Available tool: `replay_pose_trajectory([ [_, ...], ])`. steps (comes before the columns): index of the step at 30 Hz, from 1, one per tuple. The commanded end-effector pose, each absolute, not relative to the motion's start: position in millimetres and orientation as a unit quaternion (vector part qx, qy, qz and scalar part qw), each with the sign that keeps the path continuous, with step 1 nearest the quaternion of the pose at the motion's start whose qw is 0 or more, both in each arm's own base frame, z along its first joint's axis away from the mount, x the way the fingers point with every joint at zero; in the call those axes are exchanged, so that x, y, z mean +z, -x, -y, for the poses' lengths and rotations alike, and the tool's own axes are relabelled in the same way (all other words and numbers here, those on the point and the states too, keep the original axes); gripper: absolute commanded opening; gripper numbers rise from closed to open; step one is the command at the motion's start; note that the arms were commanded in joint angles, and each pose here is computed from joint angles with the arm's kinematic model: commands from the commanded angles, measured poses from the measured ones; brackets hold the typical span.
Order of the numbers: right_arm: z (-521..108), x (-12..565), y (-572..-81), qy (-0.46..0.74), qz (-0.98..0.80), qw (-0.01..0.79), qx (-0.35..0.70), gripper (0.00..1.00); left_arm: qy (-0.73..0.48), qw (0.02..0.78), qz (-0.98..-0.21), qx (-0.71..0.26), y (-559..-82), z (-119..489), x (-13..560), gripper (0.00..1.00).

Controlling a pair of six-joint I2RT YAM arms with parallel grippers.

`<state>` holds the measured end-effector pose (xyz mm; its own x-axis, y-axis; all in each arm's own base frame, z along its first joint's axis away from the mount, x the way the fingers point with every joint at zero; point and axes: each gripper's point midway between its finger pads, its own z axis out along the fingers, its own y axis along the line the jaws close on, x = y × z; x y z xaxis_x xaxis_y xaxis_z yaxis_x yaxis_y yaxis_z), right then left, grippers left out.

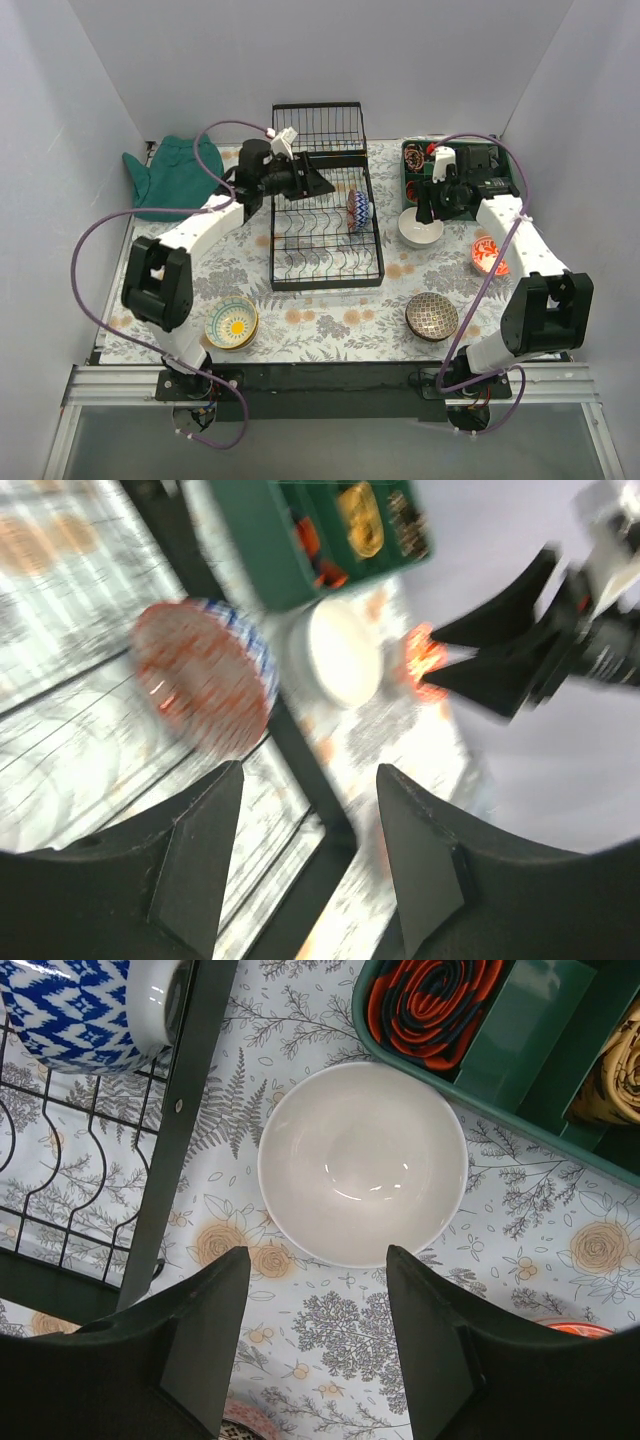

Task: Load the bowls into the dish rack

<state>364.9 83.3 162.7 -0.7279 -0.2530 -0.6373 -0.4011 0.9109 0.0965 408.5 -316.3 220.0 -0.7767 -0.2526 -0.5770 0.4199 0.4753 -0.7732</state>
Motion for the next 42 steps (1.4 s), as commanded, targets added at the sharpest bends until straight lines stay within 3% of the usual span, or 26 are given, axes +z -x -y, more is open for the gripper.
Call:
replay_pose_trajectory([
  [1,-84,172,-361,0.185,-0.912,0.348,0.117,0.65,-0.220,0.381,-0.829,-0.346,-345,246,230,0.55],
  [3,-82,173,-359,0.188,-0.910,0.351,0.113,0.65,-0.254,0.343,-0.854,-0.299,-309,219,210,0.55],
  [5,-83,172,-358,0.194,-0.909,0.350,0.112,0.65,-0.292,0.356,-0.855,-0.240,-287,191,214,0.55],
  [9,-84,171,-360,0.205,-0.907,0.351,0.114,0.65,-0.318,0.237,-0.903,-0.167,-219,141,179,0.54],
  [12,-87,171,-362,0.217,-0.902,0.352,0.121,0.65,-0.365,0.172,-0.900,-0.163,-181,124,172,0.49],
  [16,-94,172,-364,0.231,-0.896,0.354,0.137,0.65,-0.444,0.177,-0.854,-0.208,-142,123,188,0.51],
  [19,-98,173,-366,0.229,-0.894,0.355,0.149,0.65,-0.450,0.175,-0.851,-0.208,-132,119,184,0.54],
  [28,-98,171,-354,0.234,-0.896,0.345,0.152,0.65,-0.413,0.086,-0.877,-0.232,-103,123,154,0.48],
  [42,-95,160,-344,0.248,-0.897,0.334,0.149,0.65,-0.375,0.049,-0.900,-0.216,-105,123,131,0.45],
])
